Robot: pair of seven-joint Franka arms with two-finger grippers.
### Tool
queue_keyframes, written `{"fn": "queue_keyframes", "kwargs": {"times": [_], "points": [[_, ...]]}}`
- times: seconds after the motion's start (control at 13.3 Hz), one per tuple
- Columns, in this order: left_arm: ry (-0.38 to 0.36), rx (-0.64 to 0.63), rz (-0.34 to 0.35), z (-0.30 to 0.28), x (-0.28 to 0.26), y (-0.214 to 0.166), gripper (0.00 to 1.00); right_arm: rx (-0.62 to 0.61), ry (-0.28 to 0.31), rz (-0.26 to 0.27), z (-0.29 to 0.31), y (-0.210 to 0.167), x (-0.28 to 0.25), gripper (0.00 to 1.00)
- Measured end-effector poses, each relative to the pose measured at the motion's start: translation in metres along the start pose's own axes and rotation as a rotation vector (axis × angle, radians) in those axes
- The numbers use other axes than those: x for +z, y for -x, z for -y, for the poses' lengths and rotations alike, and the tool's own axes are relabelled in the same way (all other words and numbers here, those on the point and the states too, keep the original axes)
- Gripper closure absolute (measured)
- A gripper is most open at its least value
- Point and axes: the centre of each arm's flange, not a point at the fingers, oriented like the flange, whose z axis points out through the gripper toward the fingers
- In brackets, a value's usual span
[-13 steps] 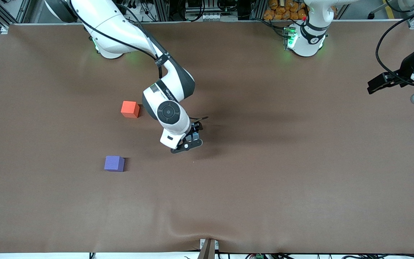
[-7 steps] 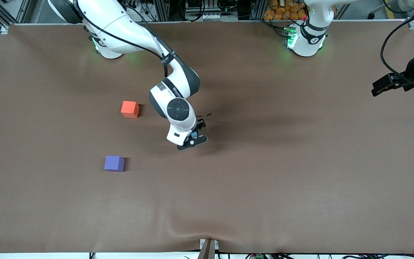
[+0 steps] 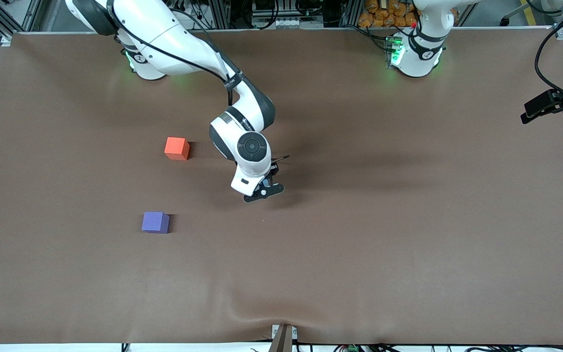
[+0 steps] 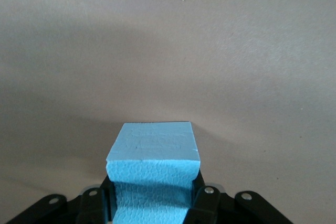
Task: Place blue block between orange and purple blocks
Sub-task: 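Carry the cube with the right gripper between the orange and purple cubes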
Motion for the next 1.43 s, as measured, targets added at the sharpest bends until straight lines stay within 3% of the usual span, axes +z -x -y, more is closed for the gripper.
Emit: {"fn": "queue_keyframes", "kwargs": {"times": [0.15,0.3,0.53,0.68,0.98,1.21,1.43], "points": [[-0.001,0.004,0.006,-0.002,0.003,0.0,0.0,0.028,0.013,0.009,-0.017,-0.006,-0.012,0.45],[-0.001,-0.001,0.01,-0.002,0.004,0.001,0.0,0.05,0.02,0.053,-0.069,-0.016,-0.052,0.45],[-0.001,-0.017,0.018,-0.002,0.005,0.001,0.0,0.124,-0.035,0.11,-0.185,-0.01,-0.137,0.46],[-0.001,-0.017,0.018,-0.002,0.005,0.001,0.0,0.152,-0.056,0.136,-0.245,0.005,-0.157,0.48],[-0.004,-0.019,0.012,-0.003,0.0,0.008,0.0,0.208,-0.069,0.127,-0.293,0.037,-0.082,0.48],[-0.007,-0.022,0.006,-0.002,-0.003,0.015,0.0,0.234,-0.071,0.15,-0.305,0.057,-0.039,0.48],[-0.009,-0.026,-0.001,-0.001,-0.007,0.022,0.0,0.266,-0.077,0.099,-0.321,0.065,-0.018,0.48]]}}
